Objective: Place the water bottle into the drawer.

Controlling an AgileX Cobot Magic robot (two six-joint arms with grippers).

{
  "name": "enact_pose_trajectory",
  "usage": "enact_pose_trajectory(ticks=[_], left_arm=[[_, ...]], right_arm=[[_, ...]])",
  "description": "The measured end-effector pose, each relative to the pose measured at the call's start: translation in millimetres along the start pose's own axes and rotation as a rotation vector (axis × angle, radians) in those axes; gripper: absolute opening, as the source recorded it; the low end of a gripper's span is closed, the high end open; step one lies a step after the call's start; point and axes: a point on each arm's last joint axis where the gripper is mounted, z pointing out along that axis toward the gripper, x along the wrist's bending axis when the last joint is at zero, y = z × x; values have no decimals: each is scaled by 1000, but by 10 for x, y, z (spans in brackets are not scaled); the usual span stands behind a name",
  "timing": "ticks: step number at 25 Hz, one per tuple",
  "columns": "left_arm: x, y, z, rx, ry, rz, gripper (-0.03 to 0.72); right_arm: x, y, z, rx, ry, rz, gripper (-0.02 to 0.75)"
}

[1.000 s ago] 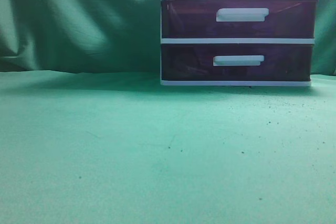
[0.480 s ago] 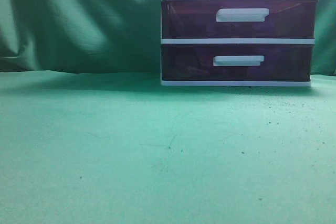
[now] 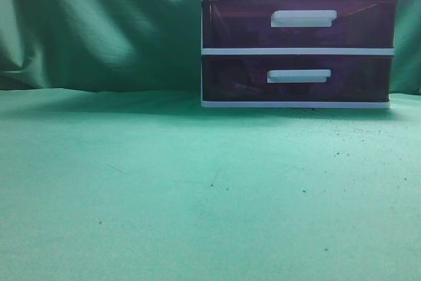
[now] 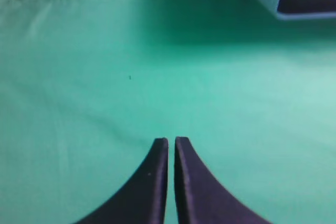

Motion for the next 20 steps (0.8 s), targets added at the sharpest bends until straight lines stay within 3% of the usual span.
enact_pose_trajectory(ticks=[3, 20], left_arm=[[-9, -188, 83, 36, -6, -16, 0], [-9, -168, 90, 0, -7, 5, 0]], right_arm=[[0, 0, 0, 0, 0, 0, 0], [0, 0, 0, 0, 0, 0, 0]])
